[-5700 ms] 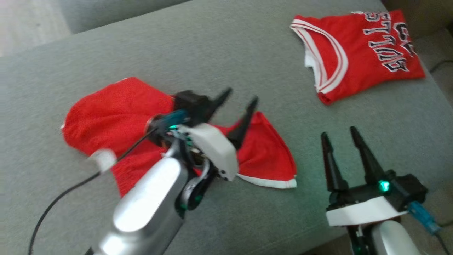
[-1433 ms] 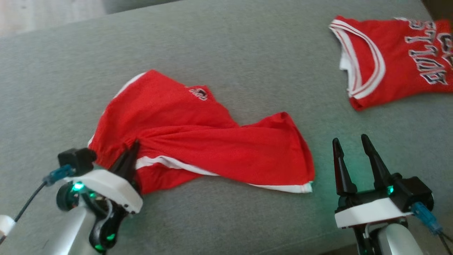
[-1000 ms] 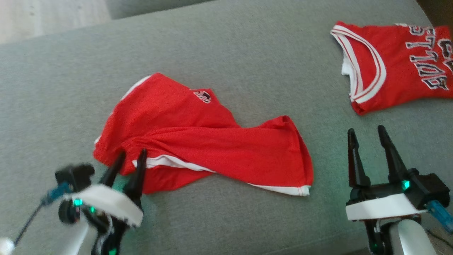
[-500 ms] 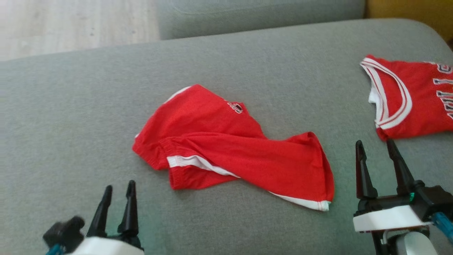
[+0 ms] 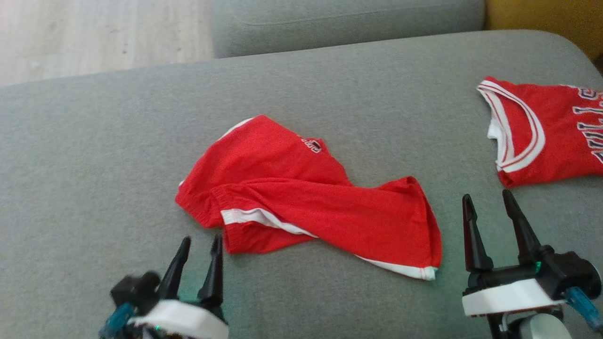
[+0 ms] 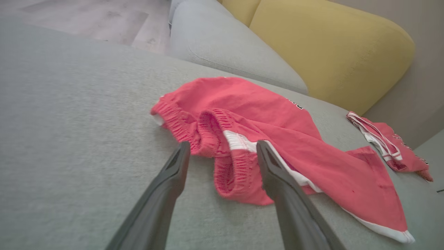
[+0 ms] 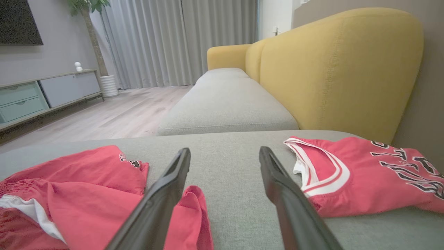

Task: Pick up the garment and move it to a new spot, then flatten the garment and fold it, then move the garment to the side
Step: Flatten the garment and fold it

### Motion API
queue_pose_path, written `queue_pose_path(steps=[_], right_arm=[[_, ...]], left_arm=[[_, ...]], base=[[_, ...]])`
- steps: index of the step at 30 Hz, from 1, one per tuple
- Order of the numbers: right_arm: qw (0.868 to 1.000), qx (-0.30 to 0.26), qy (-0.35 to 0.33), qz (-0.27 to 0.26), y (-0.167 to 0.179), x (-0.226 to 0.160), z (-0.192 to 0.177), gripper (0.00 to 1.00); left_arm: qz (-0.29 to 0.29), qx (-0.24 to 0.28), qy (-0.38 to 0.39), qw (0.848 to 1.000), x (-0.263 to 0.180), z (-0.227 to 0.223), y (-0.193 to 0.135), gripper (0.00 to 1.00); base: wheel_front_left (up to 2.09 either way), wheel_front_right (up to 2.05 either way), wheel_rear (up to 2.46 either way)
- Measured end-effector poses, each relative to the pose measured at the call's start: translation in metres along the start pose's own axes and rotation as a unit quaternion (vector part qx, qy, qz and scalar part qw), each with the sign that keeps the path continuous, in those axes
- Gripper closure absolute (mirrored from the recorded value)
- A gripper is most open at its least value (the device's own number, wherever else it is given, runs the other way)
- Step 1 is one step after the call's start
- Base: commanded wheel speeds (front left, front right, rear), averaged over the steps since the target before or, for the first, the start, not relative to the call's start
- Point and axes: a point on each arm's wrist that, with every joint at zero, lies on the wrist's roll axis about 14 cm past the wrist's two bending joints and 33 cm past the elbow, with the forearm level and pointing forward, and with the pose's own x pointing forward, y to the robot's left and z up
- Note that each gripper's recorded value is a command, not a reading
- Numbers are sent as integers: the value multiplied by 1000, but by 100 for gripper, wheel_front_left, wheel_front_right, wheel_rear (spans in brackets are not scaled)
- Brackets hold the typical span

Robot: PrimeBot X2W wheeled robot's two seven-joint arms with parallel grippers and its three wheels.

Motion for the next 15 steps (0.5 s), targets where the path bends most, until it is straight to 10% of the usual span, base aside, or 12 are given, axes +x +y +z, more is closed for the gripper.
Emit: queue_pose_path(steps=[15], right_arm=[[998,0,25,-55,-31,-17,-13,0]], left_arm=[[-23,-3,110,994,45,-40,-14,0]], base=[[0,0,0]])
